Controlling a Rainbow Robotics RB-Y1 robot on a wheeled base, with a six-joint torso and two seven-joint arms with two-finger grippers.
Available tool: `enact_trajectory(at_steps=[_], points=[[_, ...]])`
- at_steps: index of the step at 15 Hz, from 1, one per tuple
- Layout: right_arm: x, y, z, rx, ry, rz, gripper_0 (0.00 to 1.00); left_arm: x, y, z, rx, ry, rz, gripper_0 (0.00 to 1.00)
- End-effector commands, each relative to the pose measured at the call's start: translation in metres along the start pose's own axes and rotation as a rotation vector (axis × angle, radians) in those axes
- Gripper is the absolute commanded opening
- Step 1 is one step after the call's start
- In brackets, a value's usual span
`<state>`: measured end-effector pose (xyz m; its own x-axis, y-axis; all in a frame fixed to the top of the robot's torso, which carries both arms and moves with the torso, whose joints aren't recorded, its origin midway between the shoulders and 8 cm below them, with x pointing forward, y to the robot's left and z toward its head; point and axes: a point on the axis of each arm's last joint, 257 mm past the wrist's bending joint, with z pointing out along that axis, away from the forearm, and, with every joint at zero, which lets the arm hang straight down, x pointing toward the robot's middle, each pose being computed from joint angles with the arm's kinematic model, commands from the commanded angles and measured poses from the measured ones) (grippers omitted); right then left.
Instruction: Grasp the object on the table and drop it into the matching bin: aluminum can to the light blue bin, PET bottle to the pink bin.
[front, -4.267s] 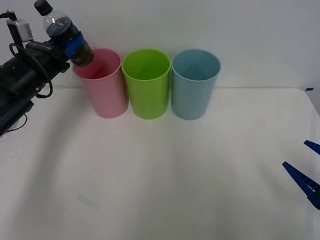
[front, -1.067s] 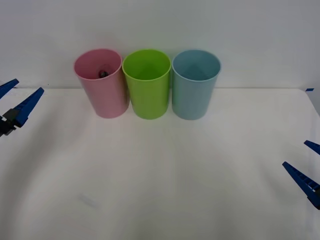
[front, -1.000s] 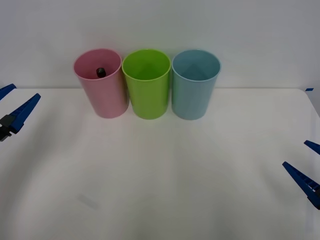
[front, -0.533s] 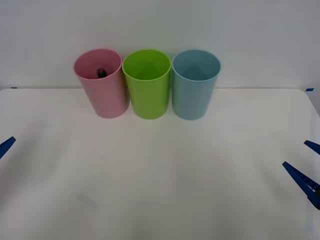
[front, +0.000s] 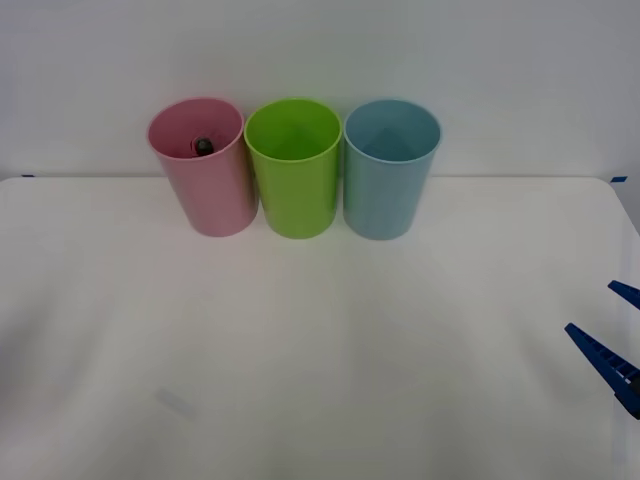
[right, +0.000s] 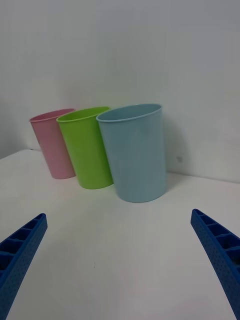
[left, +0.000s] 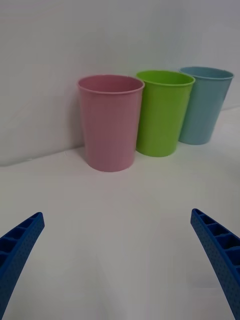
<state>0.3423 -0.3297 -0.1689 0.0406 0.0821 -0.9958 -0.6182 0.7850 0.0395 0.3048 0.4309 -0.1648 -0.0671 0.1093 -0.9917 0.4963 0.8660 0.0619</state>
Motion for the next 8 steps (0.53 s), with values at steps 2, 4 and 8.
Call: enact_trajectory(at_steps=[2, 4, 8], points=[[0.0, 0.0, 0.0, 0.0, 0.0, 0.0, 1.0, 0.0213, -0.0025, -0.0095, 0.002, 0.056, 0.026, 1.0], [0.0, 0.0, 0.0, 0.0, 0.0, 0.0, 1.0, 0.0246, -0.0058, -0.008, 0.011, 0.062, 0.024, 1.0], [0.0, 0.0, 0.0, 0.0, 0.0, 0.0, 1.0, 0.0242, -0.0064, -0.0057, 0.014, 0.059, 0.016, 1.0]])
